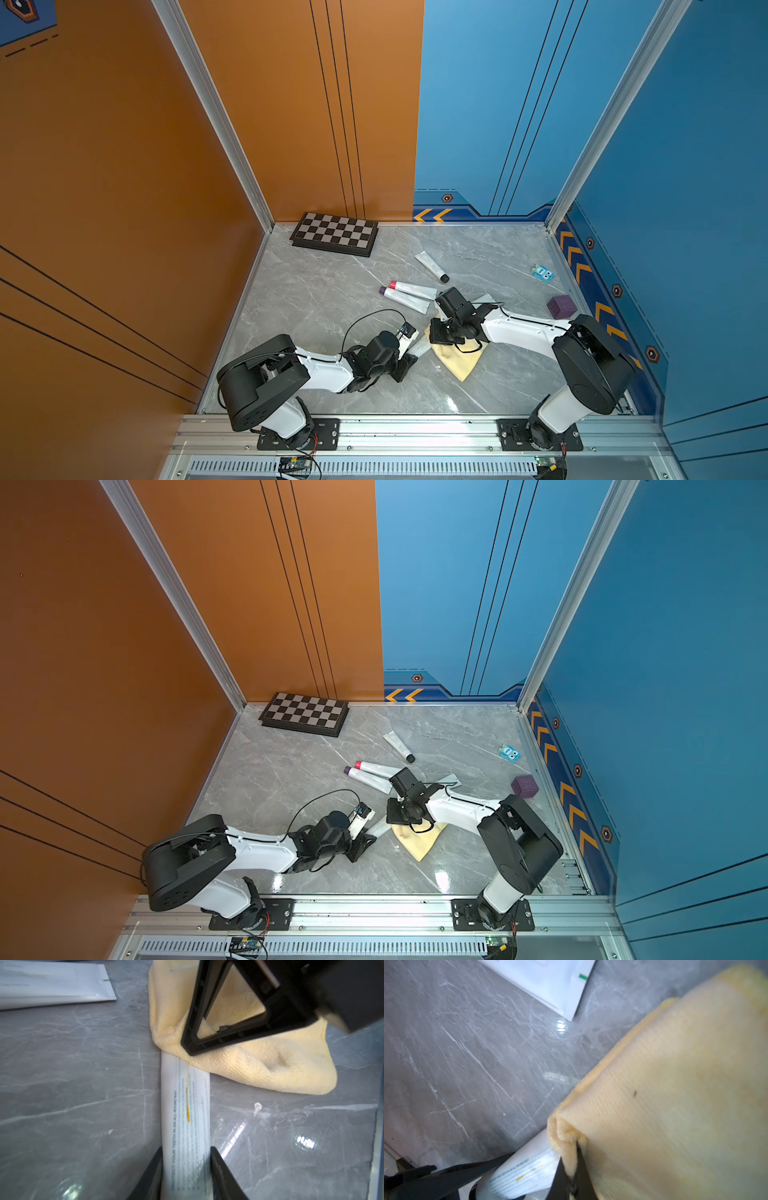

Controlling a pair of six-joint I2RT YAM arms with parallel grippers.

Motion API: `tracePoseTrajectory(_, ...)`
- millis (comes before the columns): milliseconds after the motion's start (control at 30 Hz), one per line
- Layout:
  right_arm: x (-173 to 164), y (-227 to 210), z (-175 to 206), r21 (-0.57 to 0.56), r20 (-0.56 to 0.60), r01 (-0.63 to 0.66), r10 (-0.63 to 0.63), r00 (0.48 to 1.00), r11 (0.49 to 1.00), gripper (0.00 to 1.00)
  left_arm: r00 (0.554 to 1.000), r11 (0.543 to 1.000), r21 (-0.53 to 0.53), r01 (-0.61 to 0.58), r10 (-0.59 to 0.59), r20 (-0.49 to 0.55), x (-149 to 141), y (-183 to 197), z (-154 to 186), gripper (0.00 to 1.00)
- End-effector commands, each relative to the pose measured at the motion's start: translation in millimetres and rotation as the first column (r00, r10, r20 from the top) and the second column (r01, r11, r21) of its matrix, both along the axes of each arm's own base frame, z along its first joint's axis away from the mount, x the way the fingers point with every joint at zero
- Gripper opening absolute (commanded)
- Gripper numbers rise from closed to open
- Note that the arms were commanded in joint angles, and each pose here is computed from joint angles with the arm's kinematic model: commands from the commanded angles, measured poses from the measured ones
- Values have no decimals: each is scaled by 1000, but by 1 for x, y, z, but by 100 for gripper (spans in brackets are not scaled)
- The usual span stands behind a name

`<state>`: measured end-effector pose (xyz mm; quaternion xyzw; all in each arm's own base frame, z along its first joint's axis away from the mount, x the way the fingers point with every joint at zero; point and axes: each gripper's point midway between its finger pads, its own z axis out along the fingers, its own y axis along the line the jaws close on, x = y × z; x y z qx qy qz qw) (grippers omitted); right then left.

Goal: Wipe the surface of the toothpaste tube
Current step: Wipe the dirt from the toothpaste tube.

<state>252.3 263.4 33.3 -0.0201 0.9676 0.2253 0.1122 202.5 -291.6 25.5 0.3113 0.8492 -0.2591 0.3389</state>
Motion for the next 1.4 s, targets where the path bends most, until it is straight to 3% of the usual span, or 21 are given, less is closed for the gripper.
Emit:
tracePoseTrajectory(0, -35, 25, -16, 68, -126, -69, 77, 989, 995, 0, 995, 992, 127, -18, 31, -96, -15, 27, -36, 36)
tracePoseTrajectory(133, -41, 38, -8, 121, -129, -84, 100, 987, 989, 0, 995, 992, 129, -13, 26, -100, -15, 26, -37, 36)
tracePoseTrajectory(367, -48, 40, -14, 116, -150, -92, 109, 983, 989, 0, 995, 991, 130, -18, 31, -97, -15, 27, -37, 36)
tracePoseTrajectory(733, -15, -33, -14, -71, -69, 8, -13, 998, 997, 0, 995, 992, 123, -19, 31, -91, -14, 27, -35, 36)
tracePoseTrajectory(1100, -28, 20, -6, 179, -154, -41, 69, 986, 983, 0, 998, 993, 121, -13, 21, -67, -16, 24, -35, 35)
tracePoseTrajectory(1367, -52, 32, -12, 180, -207, -100, 137, 969, 979, 0, 999, 992, 126, -2, 6, -36, -14, 18, -36, 34)
